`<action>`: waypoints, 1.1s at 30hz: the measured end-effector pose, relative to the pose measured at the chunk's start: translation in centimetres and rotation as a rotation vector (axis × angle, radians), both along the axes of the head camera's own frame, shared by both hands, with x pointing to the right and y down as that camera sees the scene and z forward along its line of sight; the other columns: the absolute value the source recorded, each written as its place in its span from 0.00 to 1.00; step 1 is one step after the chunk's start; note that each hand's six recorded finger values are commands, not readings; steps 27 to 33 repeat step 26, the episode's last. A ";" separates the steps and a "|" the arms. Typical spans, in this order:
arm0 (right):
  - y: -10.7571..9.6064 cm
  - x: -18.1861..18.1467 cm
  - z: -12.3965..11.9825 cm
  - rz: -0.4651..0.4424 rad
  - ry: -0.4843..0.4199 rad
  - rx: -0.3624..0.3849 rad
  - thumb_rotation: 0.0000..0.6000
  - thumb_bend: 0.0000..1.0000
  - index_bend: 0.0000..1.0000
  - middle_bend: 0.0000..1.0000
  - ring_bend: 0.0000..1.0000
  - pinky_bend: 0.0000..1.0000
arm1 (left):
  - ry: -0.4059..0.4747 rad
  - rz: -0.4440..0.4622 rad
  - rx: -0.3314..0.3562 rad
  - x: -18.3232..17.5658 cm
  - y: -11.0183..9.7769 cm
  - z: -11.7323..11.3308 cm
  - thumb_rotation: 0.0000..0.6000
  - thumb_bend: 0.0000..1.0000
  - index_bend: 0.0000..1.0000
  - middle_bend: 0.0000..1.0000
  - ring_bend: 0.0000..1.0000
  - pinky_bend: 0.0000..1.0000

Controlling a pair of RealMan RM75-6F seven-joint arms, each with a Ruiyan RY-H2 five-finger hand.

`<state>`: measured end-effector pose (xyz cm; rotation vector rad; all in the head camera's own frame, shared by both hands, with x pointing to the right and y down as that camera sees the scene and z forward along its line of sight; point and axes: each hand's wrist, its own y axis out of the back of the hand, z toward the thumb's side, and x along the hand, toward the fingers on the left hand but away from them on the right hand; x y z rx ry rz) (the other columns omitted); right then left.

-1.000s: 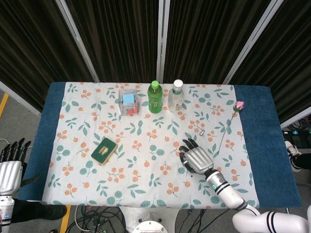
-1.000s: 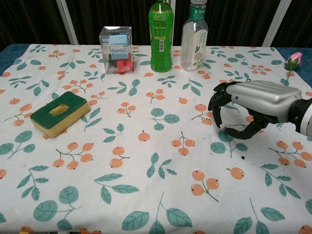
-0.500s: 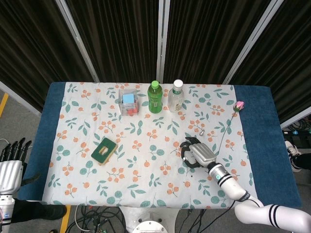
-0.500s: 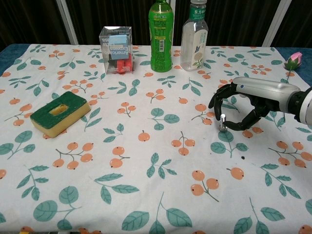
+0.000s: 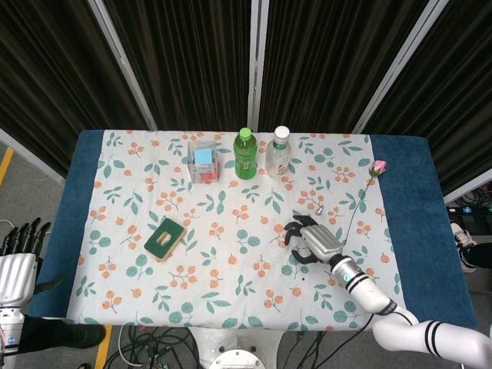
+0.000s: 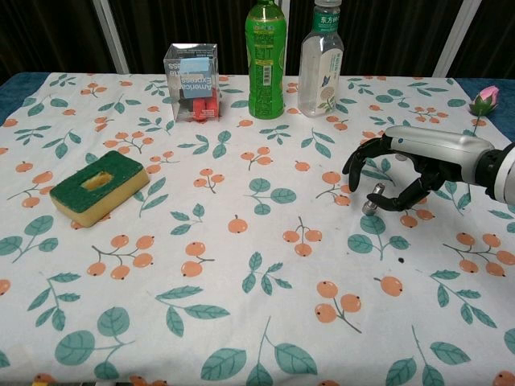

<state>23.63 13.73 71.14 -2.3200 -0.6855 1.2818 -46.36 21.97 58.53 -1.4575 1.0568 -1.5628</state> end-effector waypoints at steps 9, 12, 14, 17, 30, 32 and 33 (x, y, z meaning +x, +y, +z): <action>-0.3 0.1 -1.0 -0.003 -0.015 0.038 1.00 0.37 0.36 0.20 0.00 0.00 | -0.002 0.005 0.004 0.1 -0.2 -0.1 1.00 0.06 0.09 0.00 0.00 0.00; -1.0 0.4 -2.2 -0.003 -0.022 0.098 1.00 0.37 0.29 0.19 0.00 0.00 | -0.002 0.008 0.007 0.2 -0.4 -0.2 1.00 0.06 0.09 0.00 0.00 0.00; -1.6 0.9 -3.3 -0.004 -0.014 0.162 1.00 0.37 0.26 0.19 0.00 0.00 | -0.002 0.011 0.010 0.2 -0.5 -0.2 1.00 0.06 0.09 0.00 0.00 0.00; -2.4 2.5 -5.3 -0.002 0.033 0.273 1.00 0.36 0.19 0.17 0.00 0.00 | 0.003 0.012 0.016 0.2 -0.7 -0.2 1.00 0.06 0.09 0.00 0.00 0.00; -0.7 12.3 -11.6 0.176 0.229 0.463 1.00 0.27 0.00 0.02 0.00 0.00 | 0.031 0.018 0.015 0.6 -0.8 0.1 1.00 0.06 0.09 0.00 0.00 0.00; -0.7 12.3 -11.6 0.176 0.229 0.463 1.00 0.27 0.00 0.02 0.00 0.00 | 0.031 0.018 0.015 0.6 -0.8 0.1 1.00 0.06 0.09 0.00 0.00 0.00; -0.7 12.3 -11.6 0.176 0.229 0.463 1.00 0.27 0.00 0.02 0.00 0.00 | 0.031 0.018 0.015 0.6 -0.8 0.1 1.00 0.06 0.09 0.00 0.00 0.00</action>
